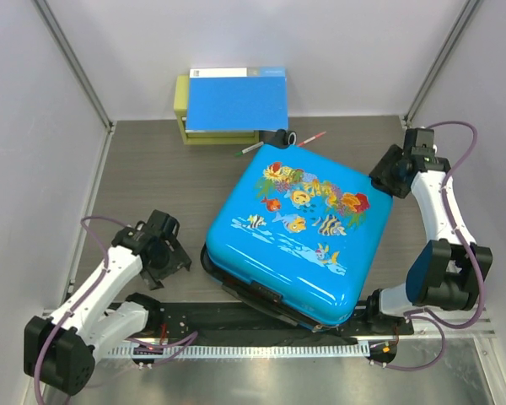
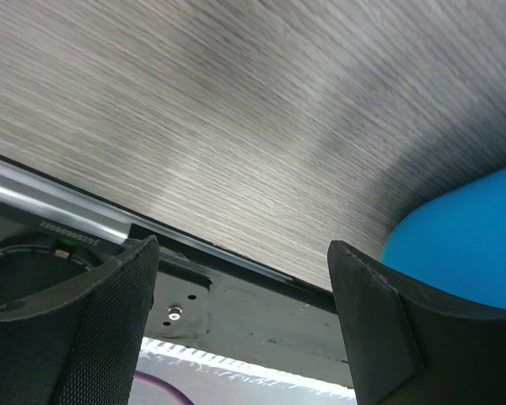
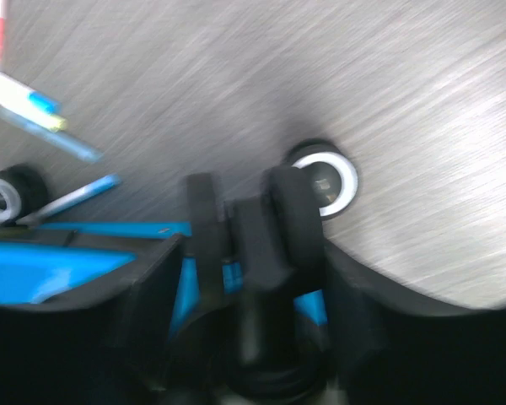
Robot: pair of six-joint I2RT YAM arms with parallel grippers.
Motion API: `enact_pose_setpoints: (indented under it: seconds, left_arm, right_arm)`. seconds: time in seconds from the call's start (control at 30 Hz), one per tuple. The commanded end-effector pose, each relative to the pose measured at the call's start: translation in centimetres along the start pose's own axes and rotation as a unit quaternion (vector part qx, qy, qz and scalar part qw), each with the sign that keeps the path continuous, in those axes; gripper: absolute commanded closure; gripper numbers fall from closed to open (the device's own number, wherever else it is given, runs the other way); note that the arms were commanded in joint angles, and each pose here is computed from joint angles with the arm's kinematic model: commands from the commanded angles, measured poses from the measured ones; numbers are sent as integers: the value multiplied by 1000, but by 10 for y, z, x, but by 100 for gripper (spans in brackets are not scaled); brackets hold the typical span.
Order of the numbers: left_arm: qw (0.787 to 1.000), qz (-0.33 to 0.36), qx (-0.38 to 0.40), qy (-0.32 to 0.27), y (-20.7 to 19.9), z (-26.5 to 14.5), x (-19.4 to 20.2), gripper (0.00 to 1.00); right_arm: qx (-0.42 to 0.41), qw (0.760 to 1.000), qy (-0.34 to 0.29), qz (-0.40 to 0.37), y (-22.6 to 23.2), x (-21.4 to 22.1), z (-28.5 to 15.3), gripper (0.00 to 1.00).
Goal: Pack the luggage
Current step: Zip the luggage at the center of the board.
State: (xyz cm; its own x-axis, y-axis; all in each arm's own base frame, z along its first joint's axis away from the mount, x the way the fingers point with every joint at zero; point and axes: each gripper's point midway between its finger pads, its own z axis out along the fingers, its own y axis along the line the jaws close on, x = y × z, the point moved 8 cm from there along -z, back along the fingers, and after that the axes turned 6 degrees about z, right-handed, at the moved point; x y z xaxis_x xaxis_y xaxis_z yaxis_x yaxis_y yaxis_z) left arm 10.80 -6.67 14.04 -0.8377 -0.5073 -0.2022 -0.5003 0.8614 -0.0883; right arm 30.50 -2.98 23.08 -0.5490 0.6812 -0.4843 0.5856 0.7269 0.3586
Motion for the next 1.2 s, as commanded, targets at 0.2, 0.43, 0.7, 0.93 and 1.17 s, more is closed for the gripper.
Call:
enact_pose_setpoints:
  seconds: [0.2,0.43,0.7,0.93,1.17]
  left_arm:
    - [998,-17,47,33,-28,13,14,18]
    - [998,-12,60,33,-27,12,16,18]
    - [993,25,86,77,-42,16,23,18]
    - [989,16,112,97,-47,26,30,18]
    - [986,-11,154,64,-83,32,9,16]
  right_arm:
    - [61,998,13,-25,-18,14,8,95]
    - [147,989,-3,-8,-54,21,-5,99]
    - [196,980,-9,20,-81,22,-15,99]
    - [190,980,-3,66,-85,33,-16,99]
    - [153,983,24,95,-78,60,-17,99]
